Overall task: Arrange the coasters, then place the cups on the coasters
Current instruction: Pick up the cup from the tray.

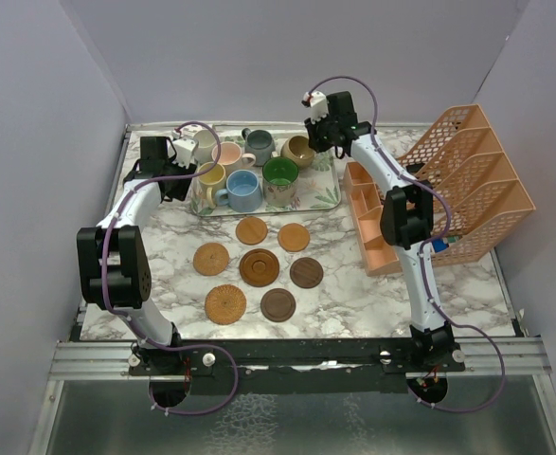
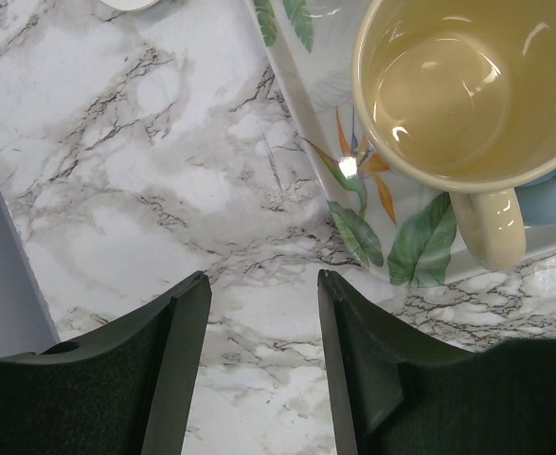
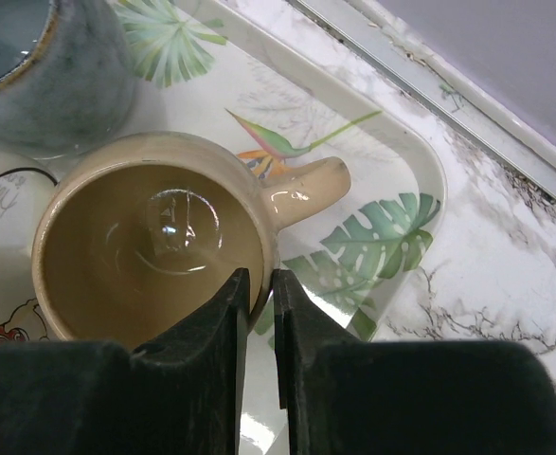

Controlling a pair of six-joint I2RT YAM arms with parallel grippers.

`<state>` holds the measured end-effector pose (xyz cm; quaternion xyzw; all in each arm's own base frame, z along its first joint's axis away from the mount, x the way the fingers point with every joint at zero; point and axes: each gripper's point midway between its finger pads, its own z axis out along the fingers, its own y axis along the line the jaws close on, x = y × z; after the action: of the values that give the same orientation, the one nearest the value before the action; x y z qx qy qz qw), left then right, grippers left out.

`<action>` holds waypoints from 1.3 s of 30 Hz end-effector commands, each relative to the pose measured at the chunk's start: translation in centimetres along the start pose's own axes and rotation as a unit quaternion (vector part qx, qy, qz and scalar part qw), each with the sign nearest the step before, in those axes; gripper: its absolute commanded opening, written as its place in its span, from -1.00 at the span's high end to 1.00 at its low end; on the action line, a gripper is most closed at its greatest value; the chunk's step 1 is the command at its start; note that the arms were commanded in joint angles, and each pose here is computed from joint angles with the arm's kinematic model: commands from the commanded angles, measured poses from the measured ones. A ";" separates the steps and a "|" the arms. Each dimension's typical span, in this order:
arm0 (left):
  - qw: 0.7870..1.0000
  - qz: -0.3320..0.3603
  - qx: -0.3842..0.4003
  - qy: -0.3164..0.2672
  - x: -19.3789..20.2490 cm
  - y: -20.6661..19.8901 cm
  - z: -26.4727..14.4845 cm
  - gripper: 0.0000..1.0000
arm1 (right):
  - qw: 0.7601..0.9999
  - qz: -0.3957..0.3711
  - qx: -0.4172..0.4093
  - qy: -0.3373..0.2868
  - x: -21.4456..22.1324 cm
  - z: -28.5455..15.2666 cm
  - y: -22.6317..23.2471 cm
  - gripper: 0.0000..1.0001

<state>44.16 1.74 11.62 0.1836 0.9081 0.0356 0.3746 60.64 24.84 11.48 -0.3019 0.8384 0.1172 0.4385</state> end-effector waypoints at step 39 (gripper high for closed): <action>1.000 0.000 0.001 0.008 1.0 -0.2 0.2 -0.05 | 0.994 0.060 0.042 0.081 4.4 0.5 0.9 0.26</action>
<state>43.70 1.73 10.77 0.1865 0.9113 0.0341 0.3654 59.03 23.93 8.58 -0.2435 0.8849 0.0860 0.3877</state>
